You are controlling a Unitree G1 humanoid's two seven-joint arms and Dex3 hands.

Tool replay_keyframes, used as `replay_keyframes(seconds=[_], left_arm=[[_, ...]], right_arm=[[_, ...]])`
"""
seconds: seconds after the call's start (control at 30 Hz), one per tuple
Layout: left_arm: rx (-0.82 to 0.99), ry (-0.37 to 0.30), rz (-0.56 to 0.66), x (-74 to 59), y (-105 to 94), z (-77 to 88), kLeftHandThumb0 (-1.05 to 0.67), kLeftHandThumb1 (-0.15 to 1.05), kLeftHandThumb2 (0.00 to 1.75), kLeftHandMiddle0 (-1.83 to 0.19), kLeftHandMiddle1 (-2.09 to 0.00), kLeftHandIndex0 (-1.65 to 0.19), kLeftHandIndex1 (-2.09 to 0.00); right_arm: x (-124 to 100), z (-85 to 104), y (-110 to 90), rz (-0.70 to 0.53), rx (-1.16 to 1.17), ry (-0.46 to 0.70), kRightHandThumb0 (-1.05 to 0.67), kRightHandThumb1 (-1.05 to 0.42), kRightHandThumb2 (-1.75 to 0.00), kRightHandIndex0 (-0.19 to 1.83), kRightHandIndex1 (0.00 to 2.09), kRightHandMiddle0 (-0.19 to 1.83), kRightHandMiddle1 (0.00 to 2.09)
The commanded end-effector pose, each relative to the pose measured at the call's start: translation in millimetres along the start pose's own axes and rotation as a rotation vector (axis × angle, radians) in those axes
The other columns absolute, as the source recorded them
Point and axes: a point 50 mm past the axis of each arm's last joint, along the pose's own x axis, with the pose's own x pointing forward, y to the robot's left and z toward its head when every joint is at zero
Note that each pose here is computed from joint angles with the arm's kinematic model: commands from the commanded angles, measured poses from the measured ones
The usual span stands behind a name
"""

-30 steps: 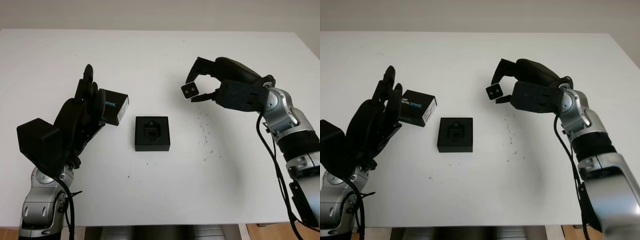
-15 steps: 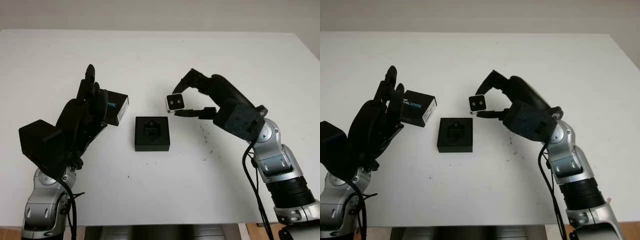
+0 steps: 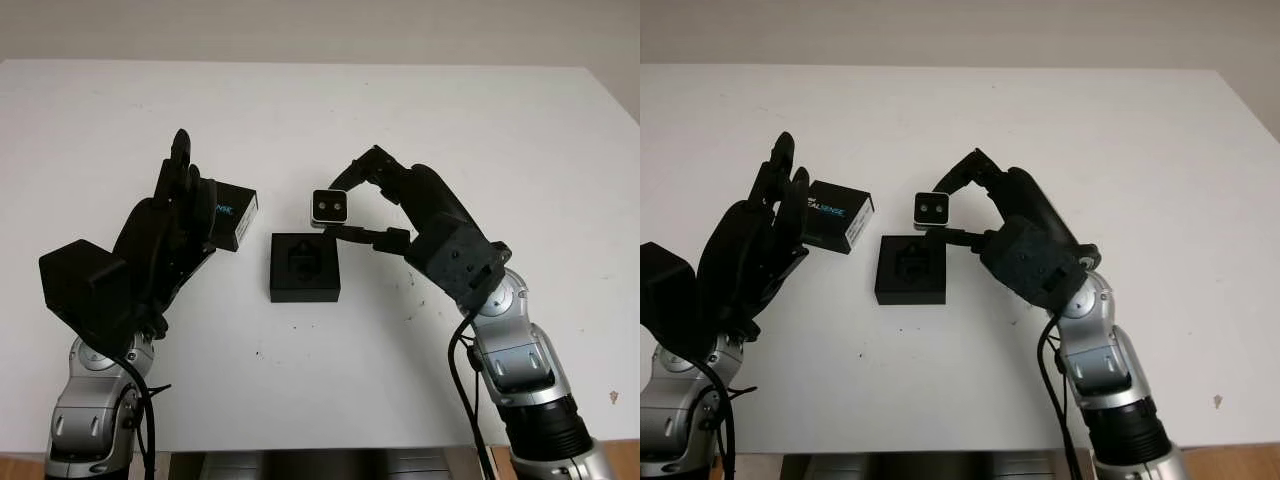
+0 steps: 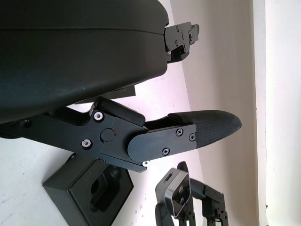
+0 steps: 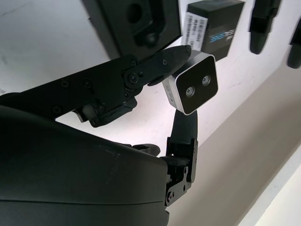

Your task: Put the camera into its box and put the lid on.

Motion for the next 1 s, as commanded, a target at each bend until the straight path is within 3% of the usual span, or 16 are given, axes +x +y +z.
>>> replay_keyframes(seconds=[0.0,0.3,0.97], left_arm=[[0.003,-0.010,0.004,-3.2,1.1,3.0,-0.74,1.05,0.62,0.19,0.00,0.19,0.00],[0.002,-0.013,0.008,-3.7,0.0,5.8,-0.72,1.05,0.63,0.19,0.00,0.19,0.00],[0.009,-0.006,0.011,-3.2,2.3,6.5,-0.74,1.05,0.66,0.19,0.00,0.19,0.00]], right_arm=[[-2,5.8,3,-0.010,0.011,-0.005,-0.45,-1.05,-0.19,0.31,0.03,0.40,2.03],[-6,6.7,14,0.011,0.032,0.061,-0.42,-1.05,-0.18,0.35,0.06,0.39,2.02],[-2,-12.4,18,0.121,-0.056,0.049,-0.40,-1.05,-0.16,0.36,0.06,0.40,2.00]])
